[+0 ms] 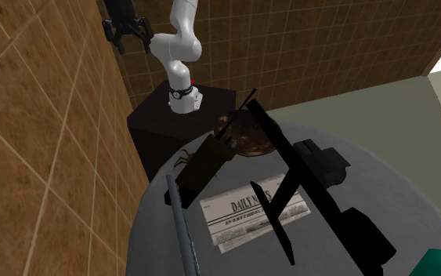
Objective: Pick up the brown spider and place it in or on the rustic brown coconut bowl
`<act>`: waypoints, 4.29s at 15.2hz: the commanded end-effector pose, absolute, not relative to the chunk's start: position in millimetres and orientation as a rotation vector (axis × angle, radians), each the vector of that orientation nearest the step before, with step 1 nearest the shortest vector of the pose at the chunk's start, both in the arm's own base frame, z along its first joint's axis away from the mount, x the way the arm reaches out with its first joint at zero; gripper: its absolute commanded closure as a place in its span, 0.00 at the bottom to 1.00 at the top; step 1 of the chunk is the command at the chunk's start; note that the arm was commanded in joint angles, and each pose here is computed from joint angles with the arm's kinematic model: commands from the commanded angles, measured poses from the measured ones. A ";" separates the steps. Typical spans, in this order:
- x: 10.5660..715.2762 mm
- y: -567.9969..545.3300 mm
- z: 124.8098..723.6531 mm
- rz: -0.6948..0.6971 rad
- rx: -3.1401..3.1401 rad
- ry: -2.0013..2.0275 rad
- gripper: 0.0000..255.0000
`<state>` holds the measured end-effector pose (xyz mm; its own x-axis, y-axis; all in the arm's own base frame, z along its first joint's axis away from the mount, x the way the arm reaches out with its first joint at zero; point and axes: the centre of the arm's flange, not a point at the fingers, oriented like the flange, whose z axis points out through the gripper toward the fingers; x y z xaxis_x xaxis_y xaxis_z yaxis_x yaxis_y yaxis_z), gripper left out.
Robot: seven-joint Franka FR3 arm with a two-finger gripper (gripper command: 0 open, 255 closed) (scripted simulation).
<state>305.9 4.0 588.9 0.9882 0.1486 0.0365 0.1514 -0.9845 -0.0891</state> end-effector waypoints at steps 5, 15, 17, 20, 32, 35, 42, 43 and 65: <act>336.2 48.4 581.9 -0.019 -3.043 -0.181 0.00; 417.1 155.1 561.9 0.047 -3.046 -0.060 0.00; 434.2 175.7 557.4 0.061 -3.045 -0.036 0.00; 460.2 206.1 550.4 0.080 -3.045 0.000 0.00; 568.6 319.7 519.1 0.158 -3.036 0.143 0.00; 567.1 321.3 503.4 0.158 -3.036 0.143 0.00; 564.7 323.8 479.5 0.158 -3.036 0.143 0.00; 564.7 323.8 479.5 0.158 -3.036 0.143 0.00; 564.7 323.8 521.7 0.158 -3.036 0.143 1.00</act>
